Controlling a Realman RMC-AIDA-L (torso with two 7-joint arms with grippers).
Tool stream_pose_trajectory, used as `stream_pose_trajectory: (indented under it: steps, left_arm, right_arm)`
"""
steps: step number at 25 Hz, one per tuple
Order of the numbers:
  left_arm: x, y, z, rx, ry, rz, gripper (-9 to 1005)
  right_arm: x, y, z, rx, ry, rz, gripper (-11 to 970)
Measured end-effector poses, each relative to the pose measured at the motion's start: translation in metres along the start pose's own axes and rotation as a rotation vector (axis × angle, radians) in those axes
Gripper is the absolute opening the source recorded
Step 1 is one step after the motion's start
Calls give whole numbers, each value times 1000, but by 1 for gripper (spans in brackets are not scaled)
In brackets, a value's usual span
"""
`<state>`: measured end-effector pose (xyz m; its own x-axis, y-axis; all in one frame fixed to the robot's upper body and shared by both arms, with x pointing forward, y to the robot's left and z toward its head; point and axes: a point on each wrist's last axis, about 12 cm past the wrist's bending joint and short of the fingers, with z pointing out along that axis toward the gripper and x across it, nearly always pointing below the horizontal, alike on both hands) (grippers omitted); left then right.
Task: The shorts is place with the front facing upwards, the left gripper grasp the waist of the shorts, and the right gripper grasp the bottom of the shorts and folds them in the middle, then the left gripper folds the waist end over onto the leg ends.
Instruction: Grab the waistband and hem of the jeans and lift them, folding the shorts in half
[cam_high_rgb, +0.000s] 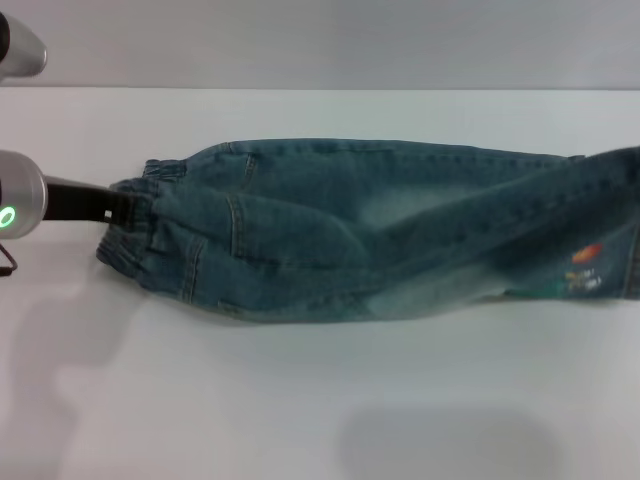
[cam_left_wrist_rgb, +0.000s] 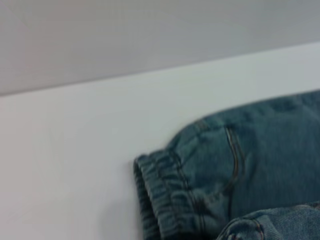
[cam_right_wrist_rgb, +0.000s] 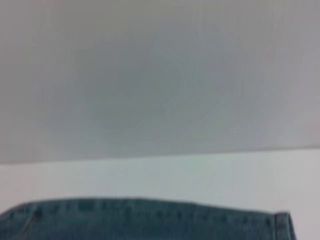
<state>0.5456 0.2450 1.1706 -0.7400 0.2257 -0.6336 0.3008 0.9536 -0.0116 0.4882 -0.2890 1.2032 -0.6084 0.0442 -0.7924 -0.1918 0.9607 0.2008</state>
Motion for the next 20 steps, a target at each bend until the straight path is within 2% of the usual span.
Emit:
stream_pose_trajectory:
  steps: [10, 20]
  left_arm:
    - [-11, 9, -3, -11, -113, -25, 62]
    - [-17, 8, 0, 19, -203, -30, 62]
  right_arm:
    - [-12, -1, 1, 24, -130, -35, -1]
    - [-8, -5, 10, 49, -189, -44, -2]
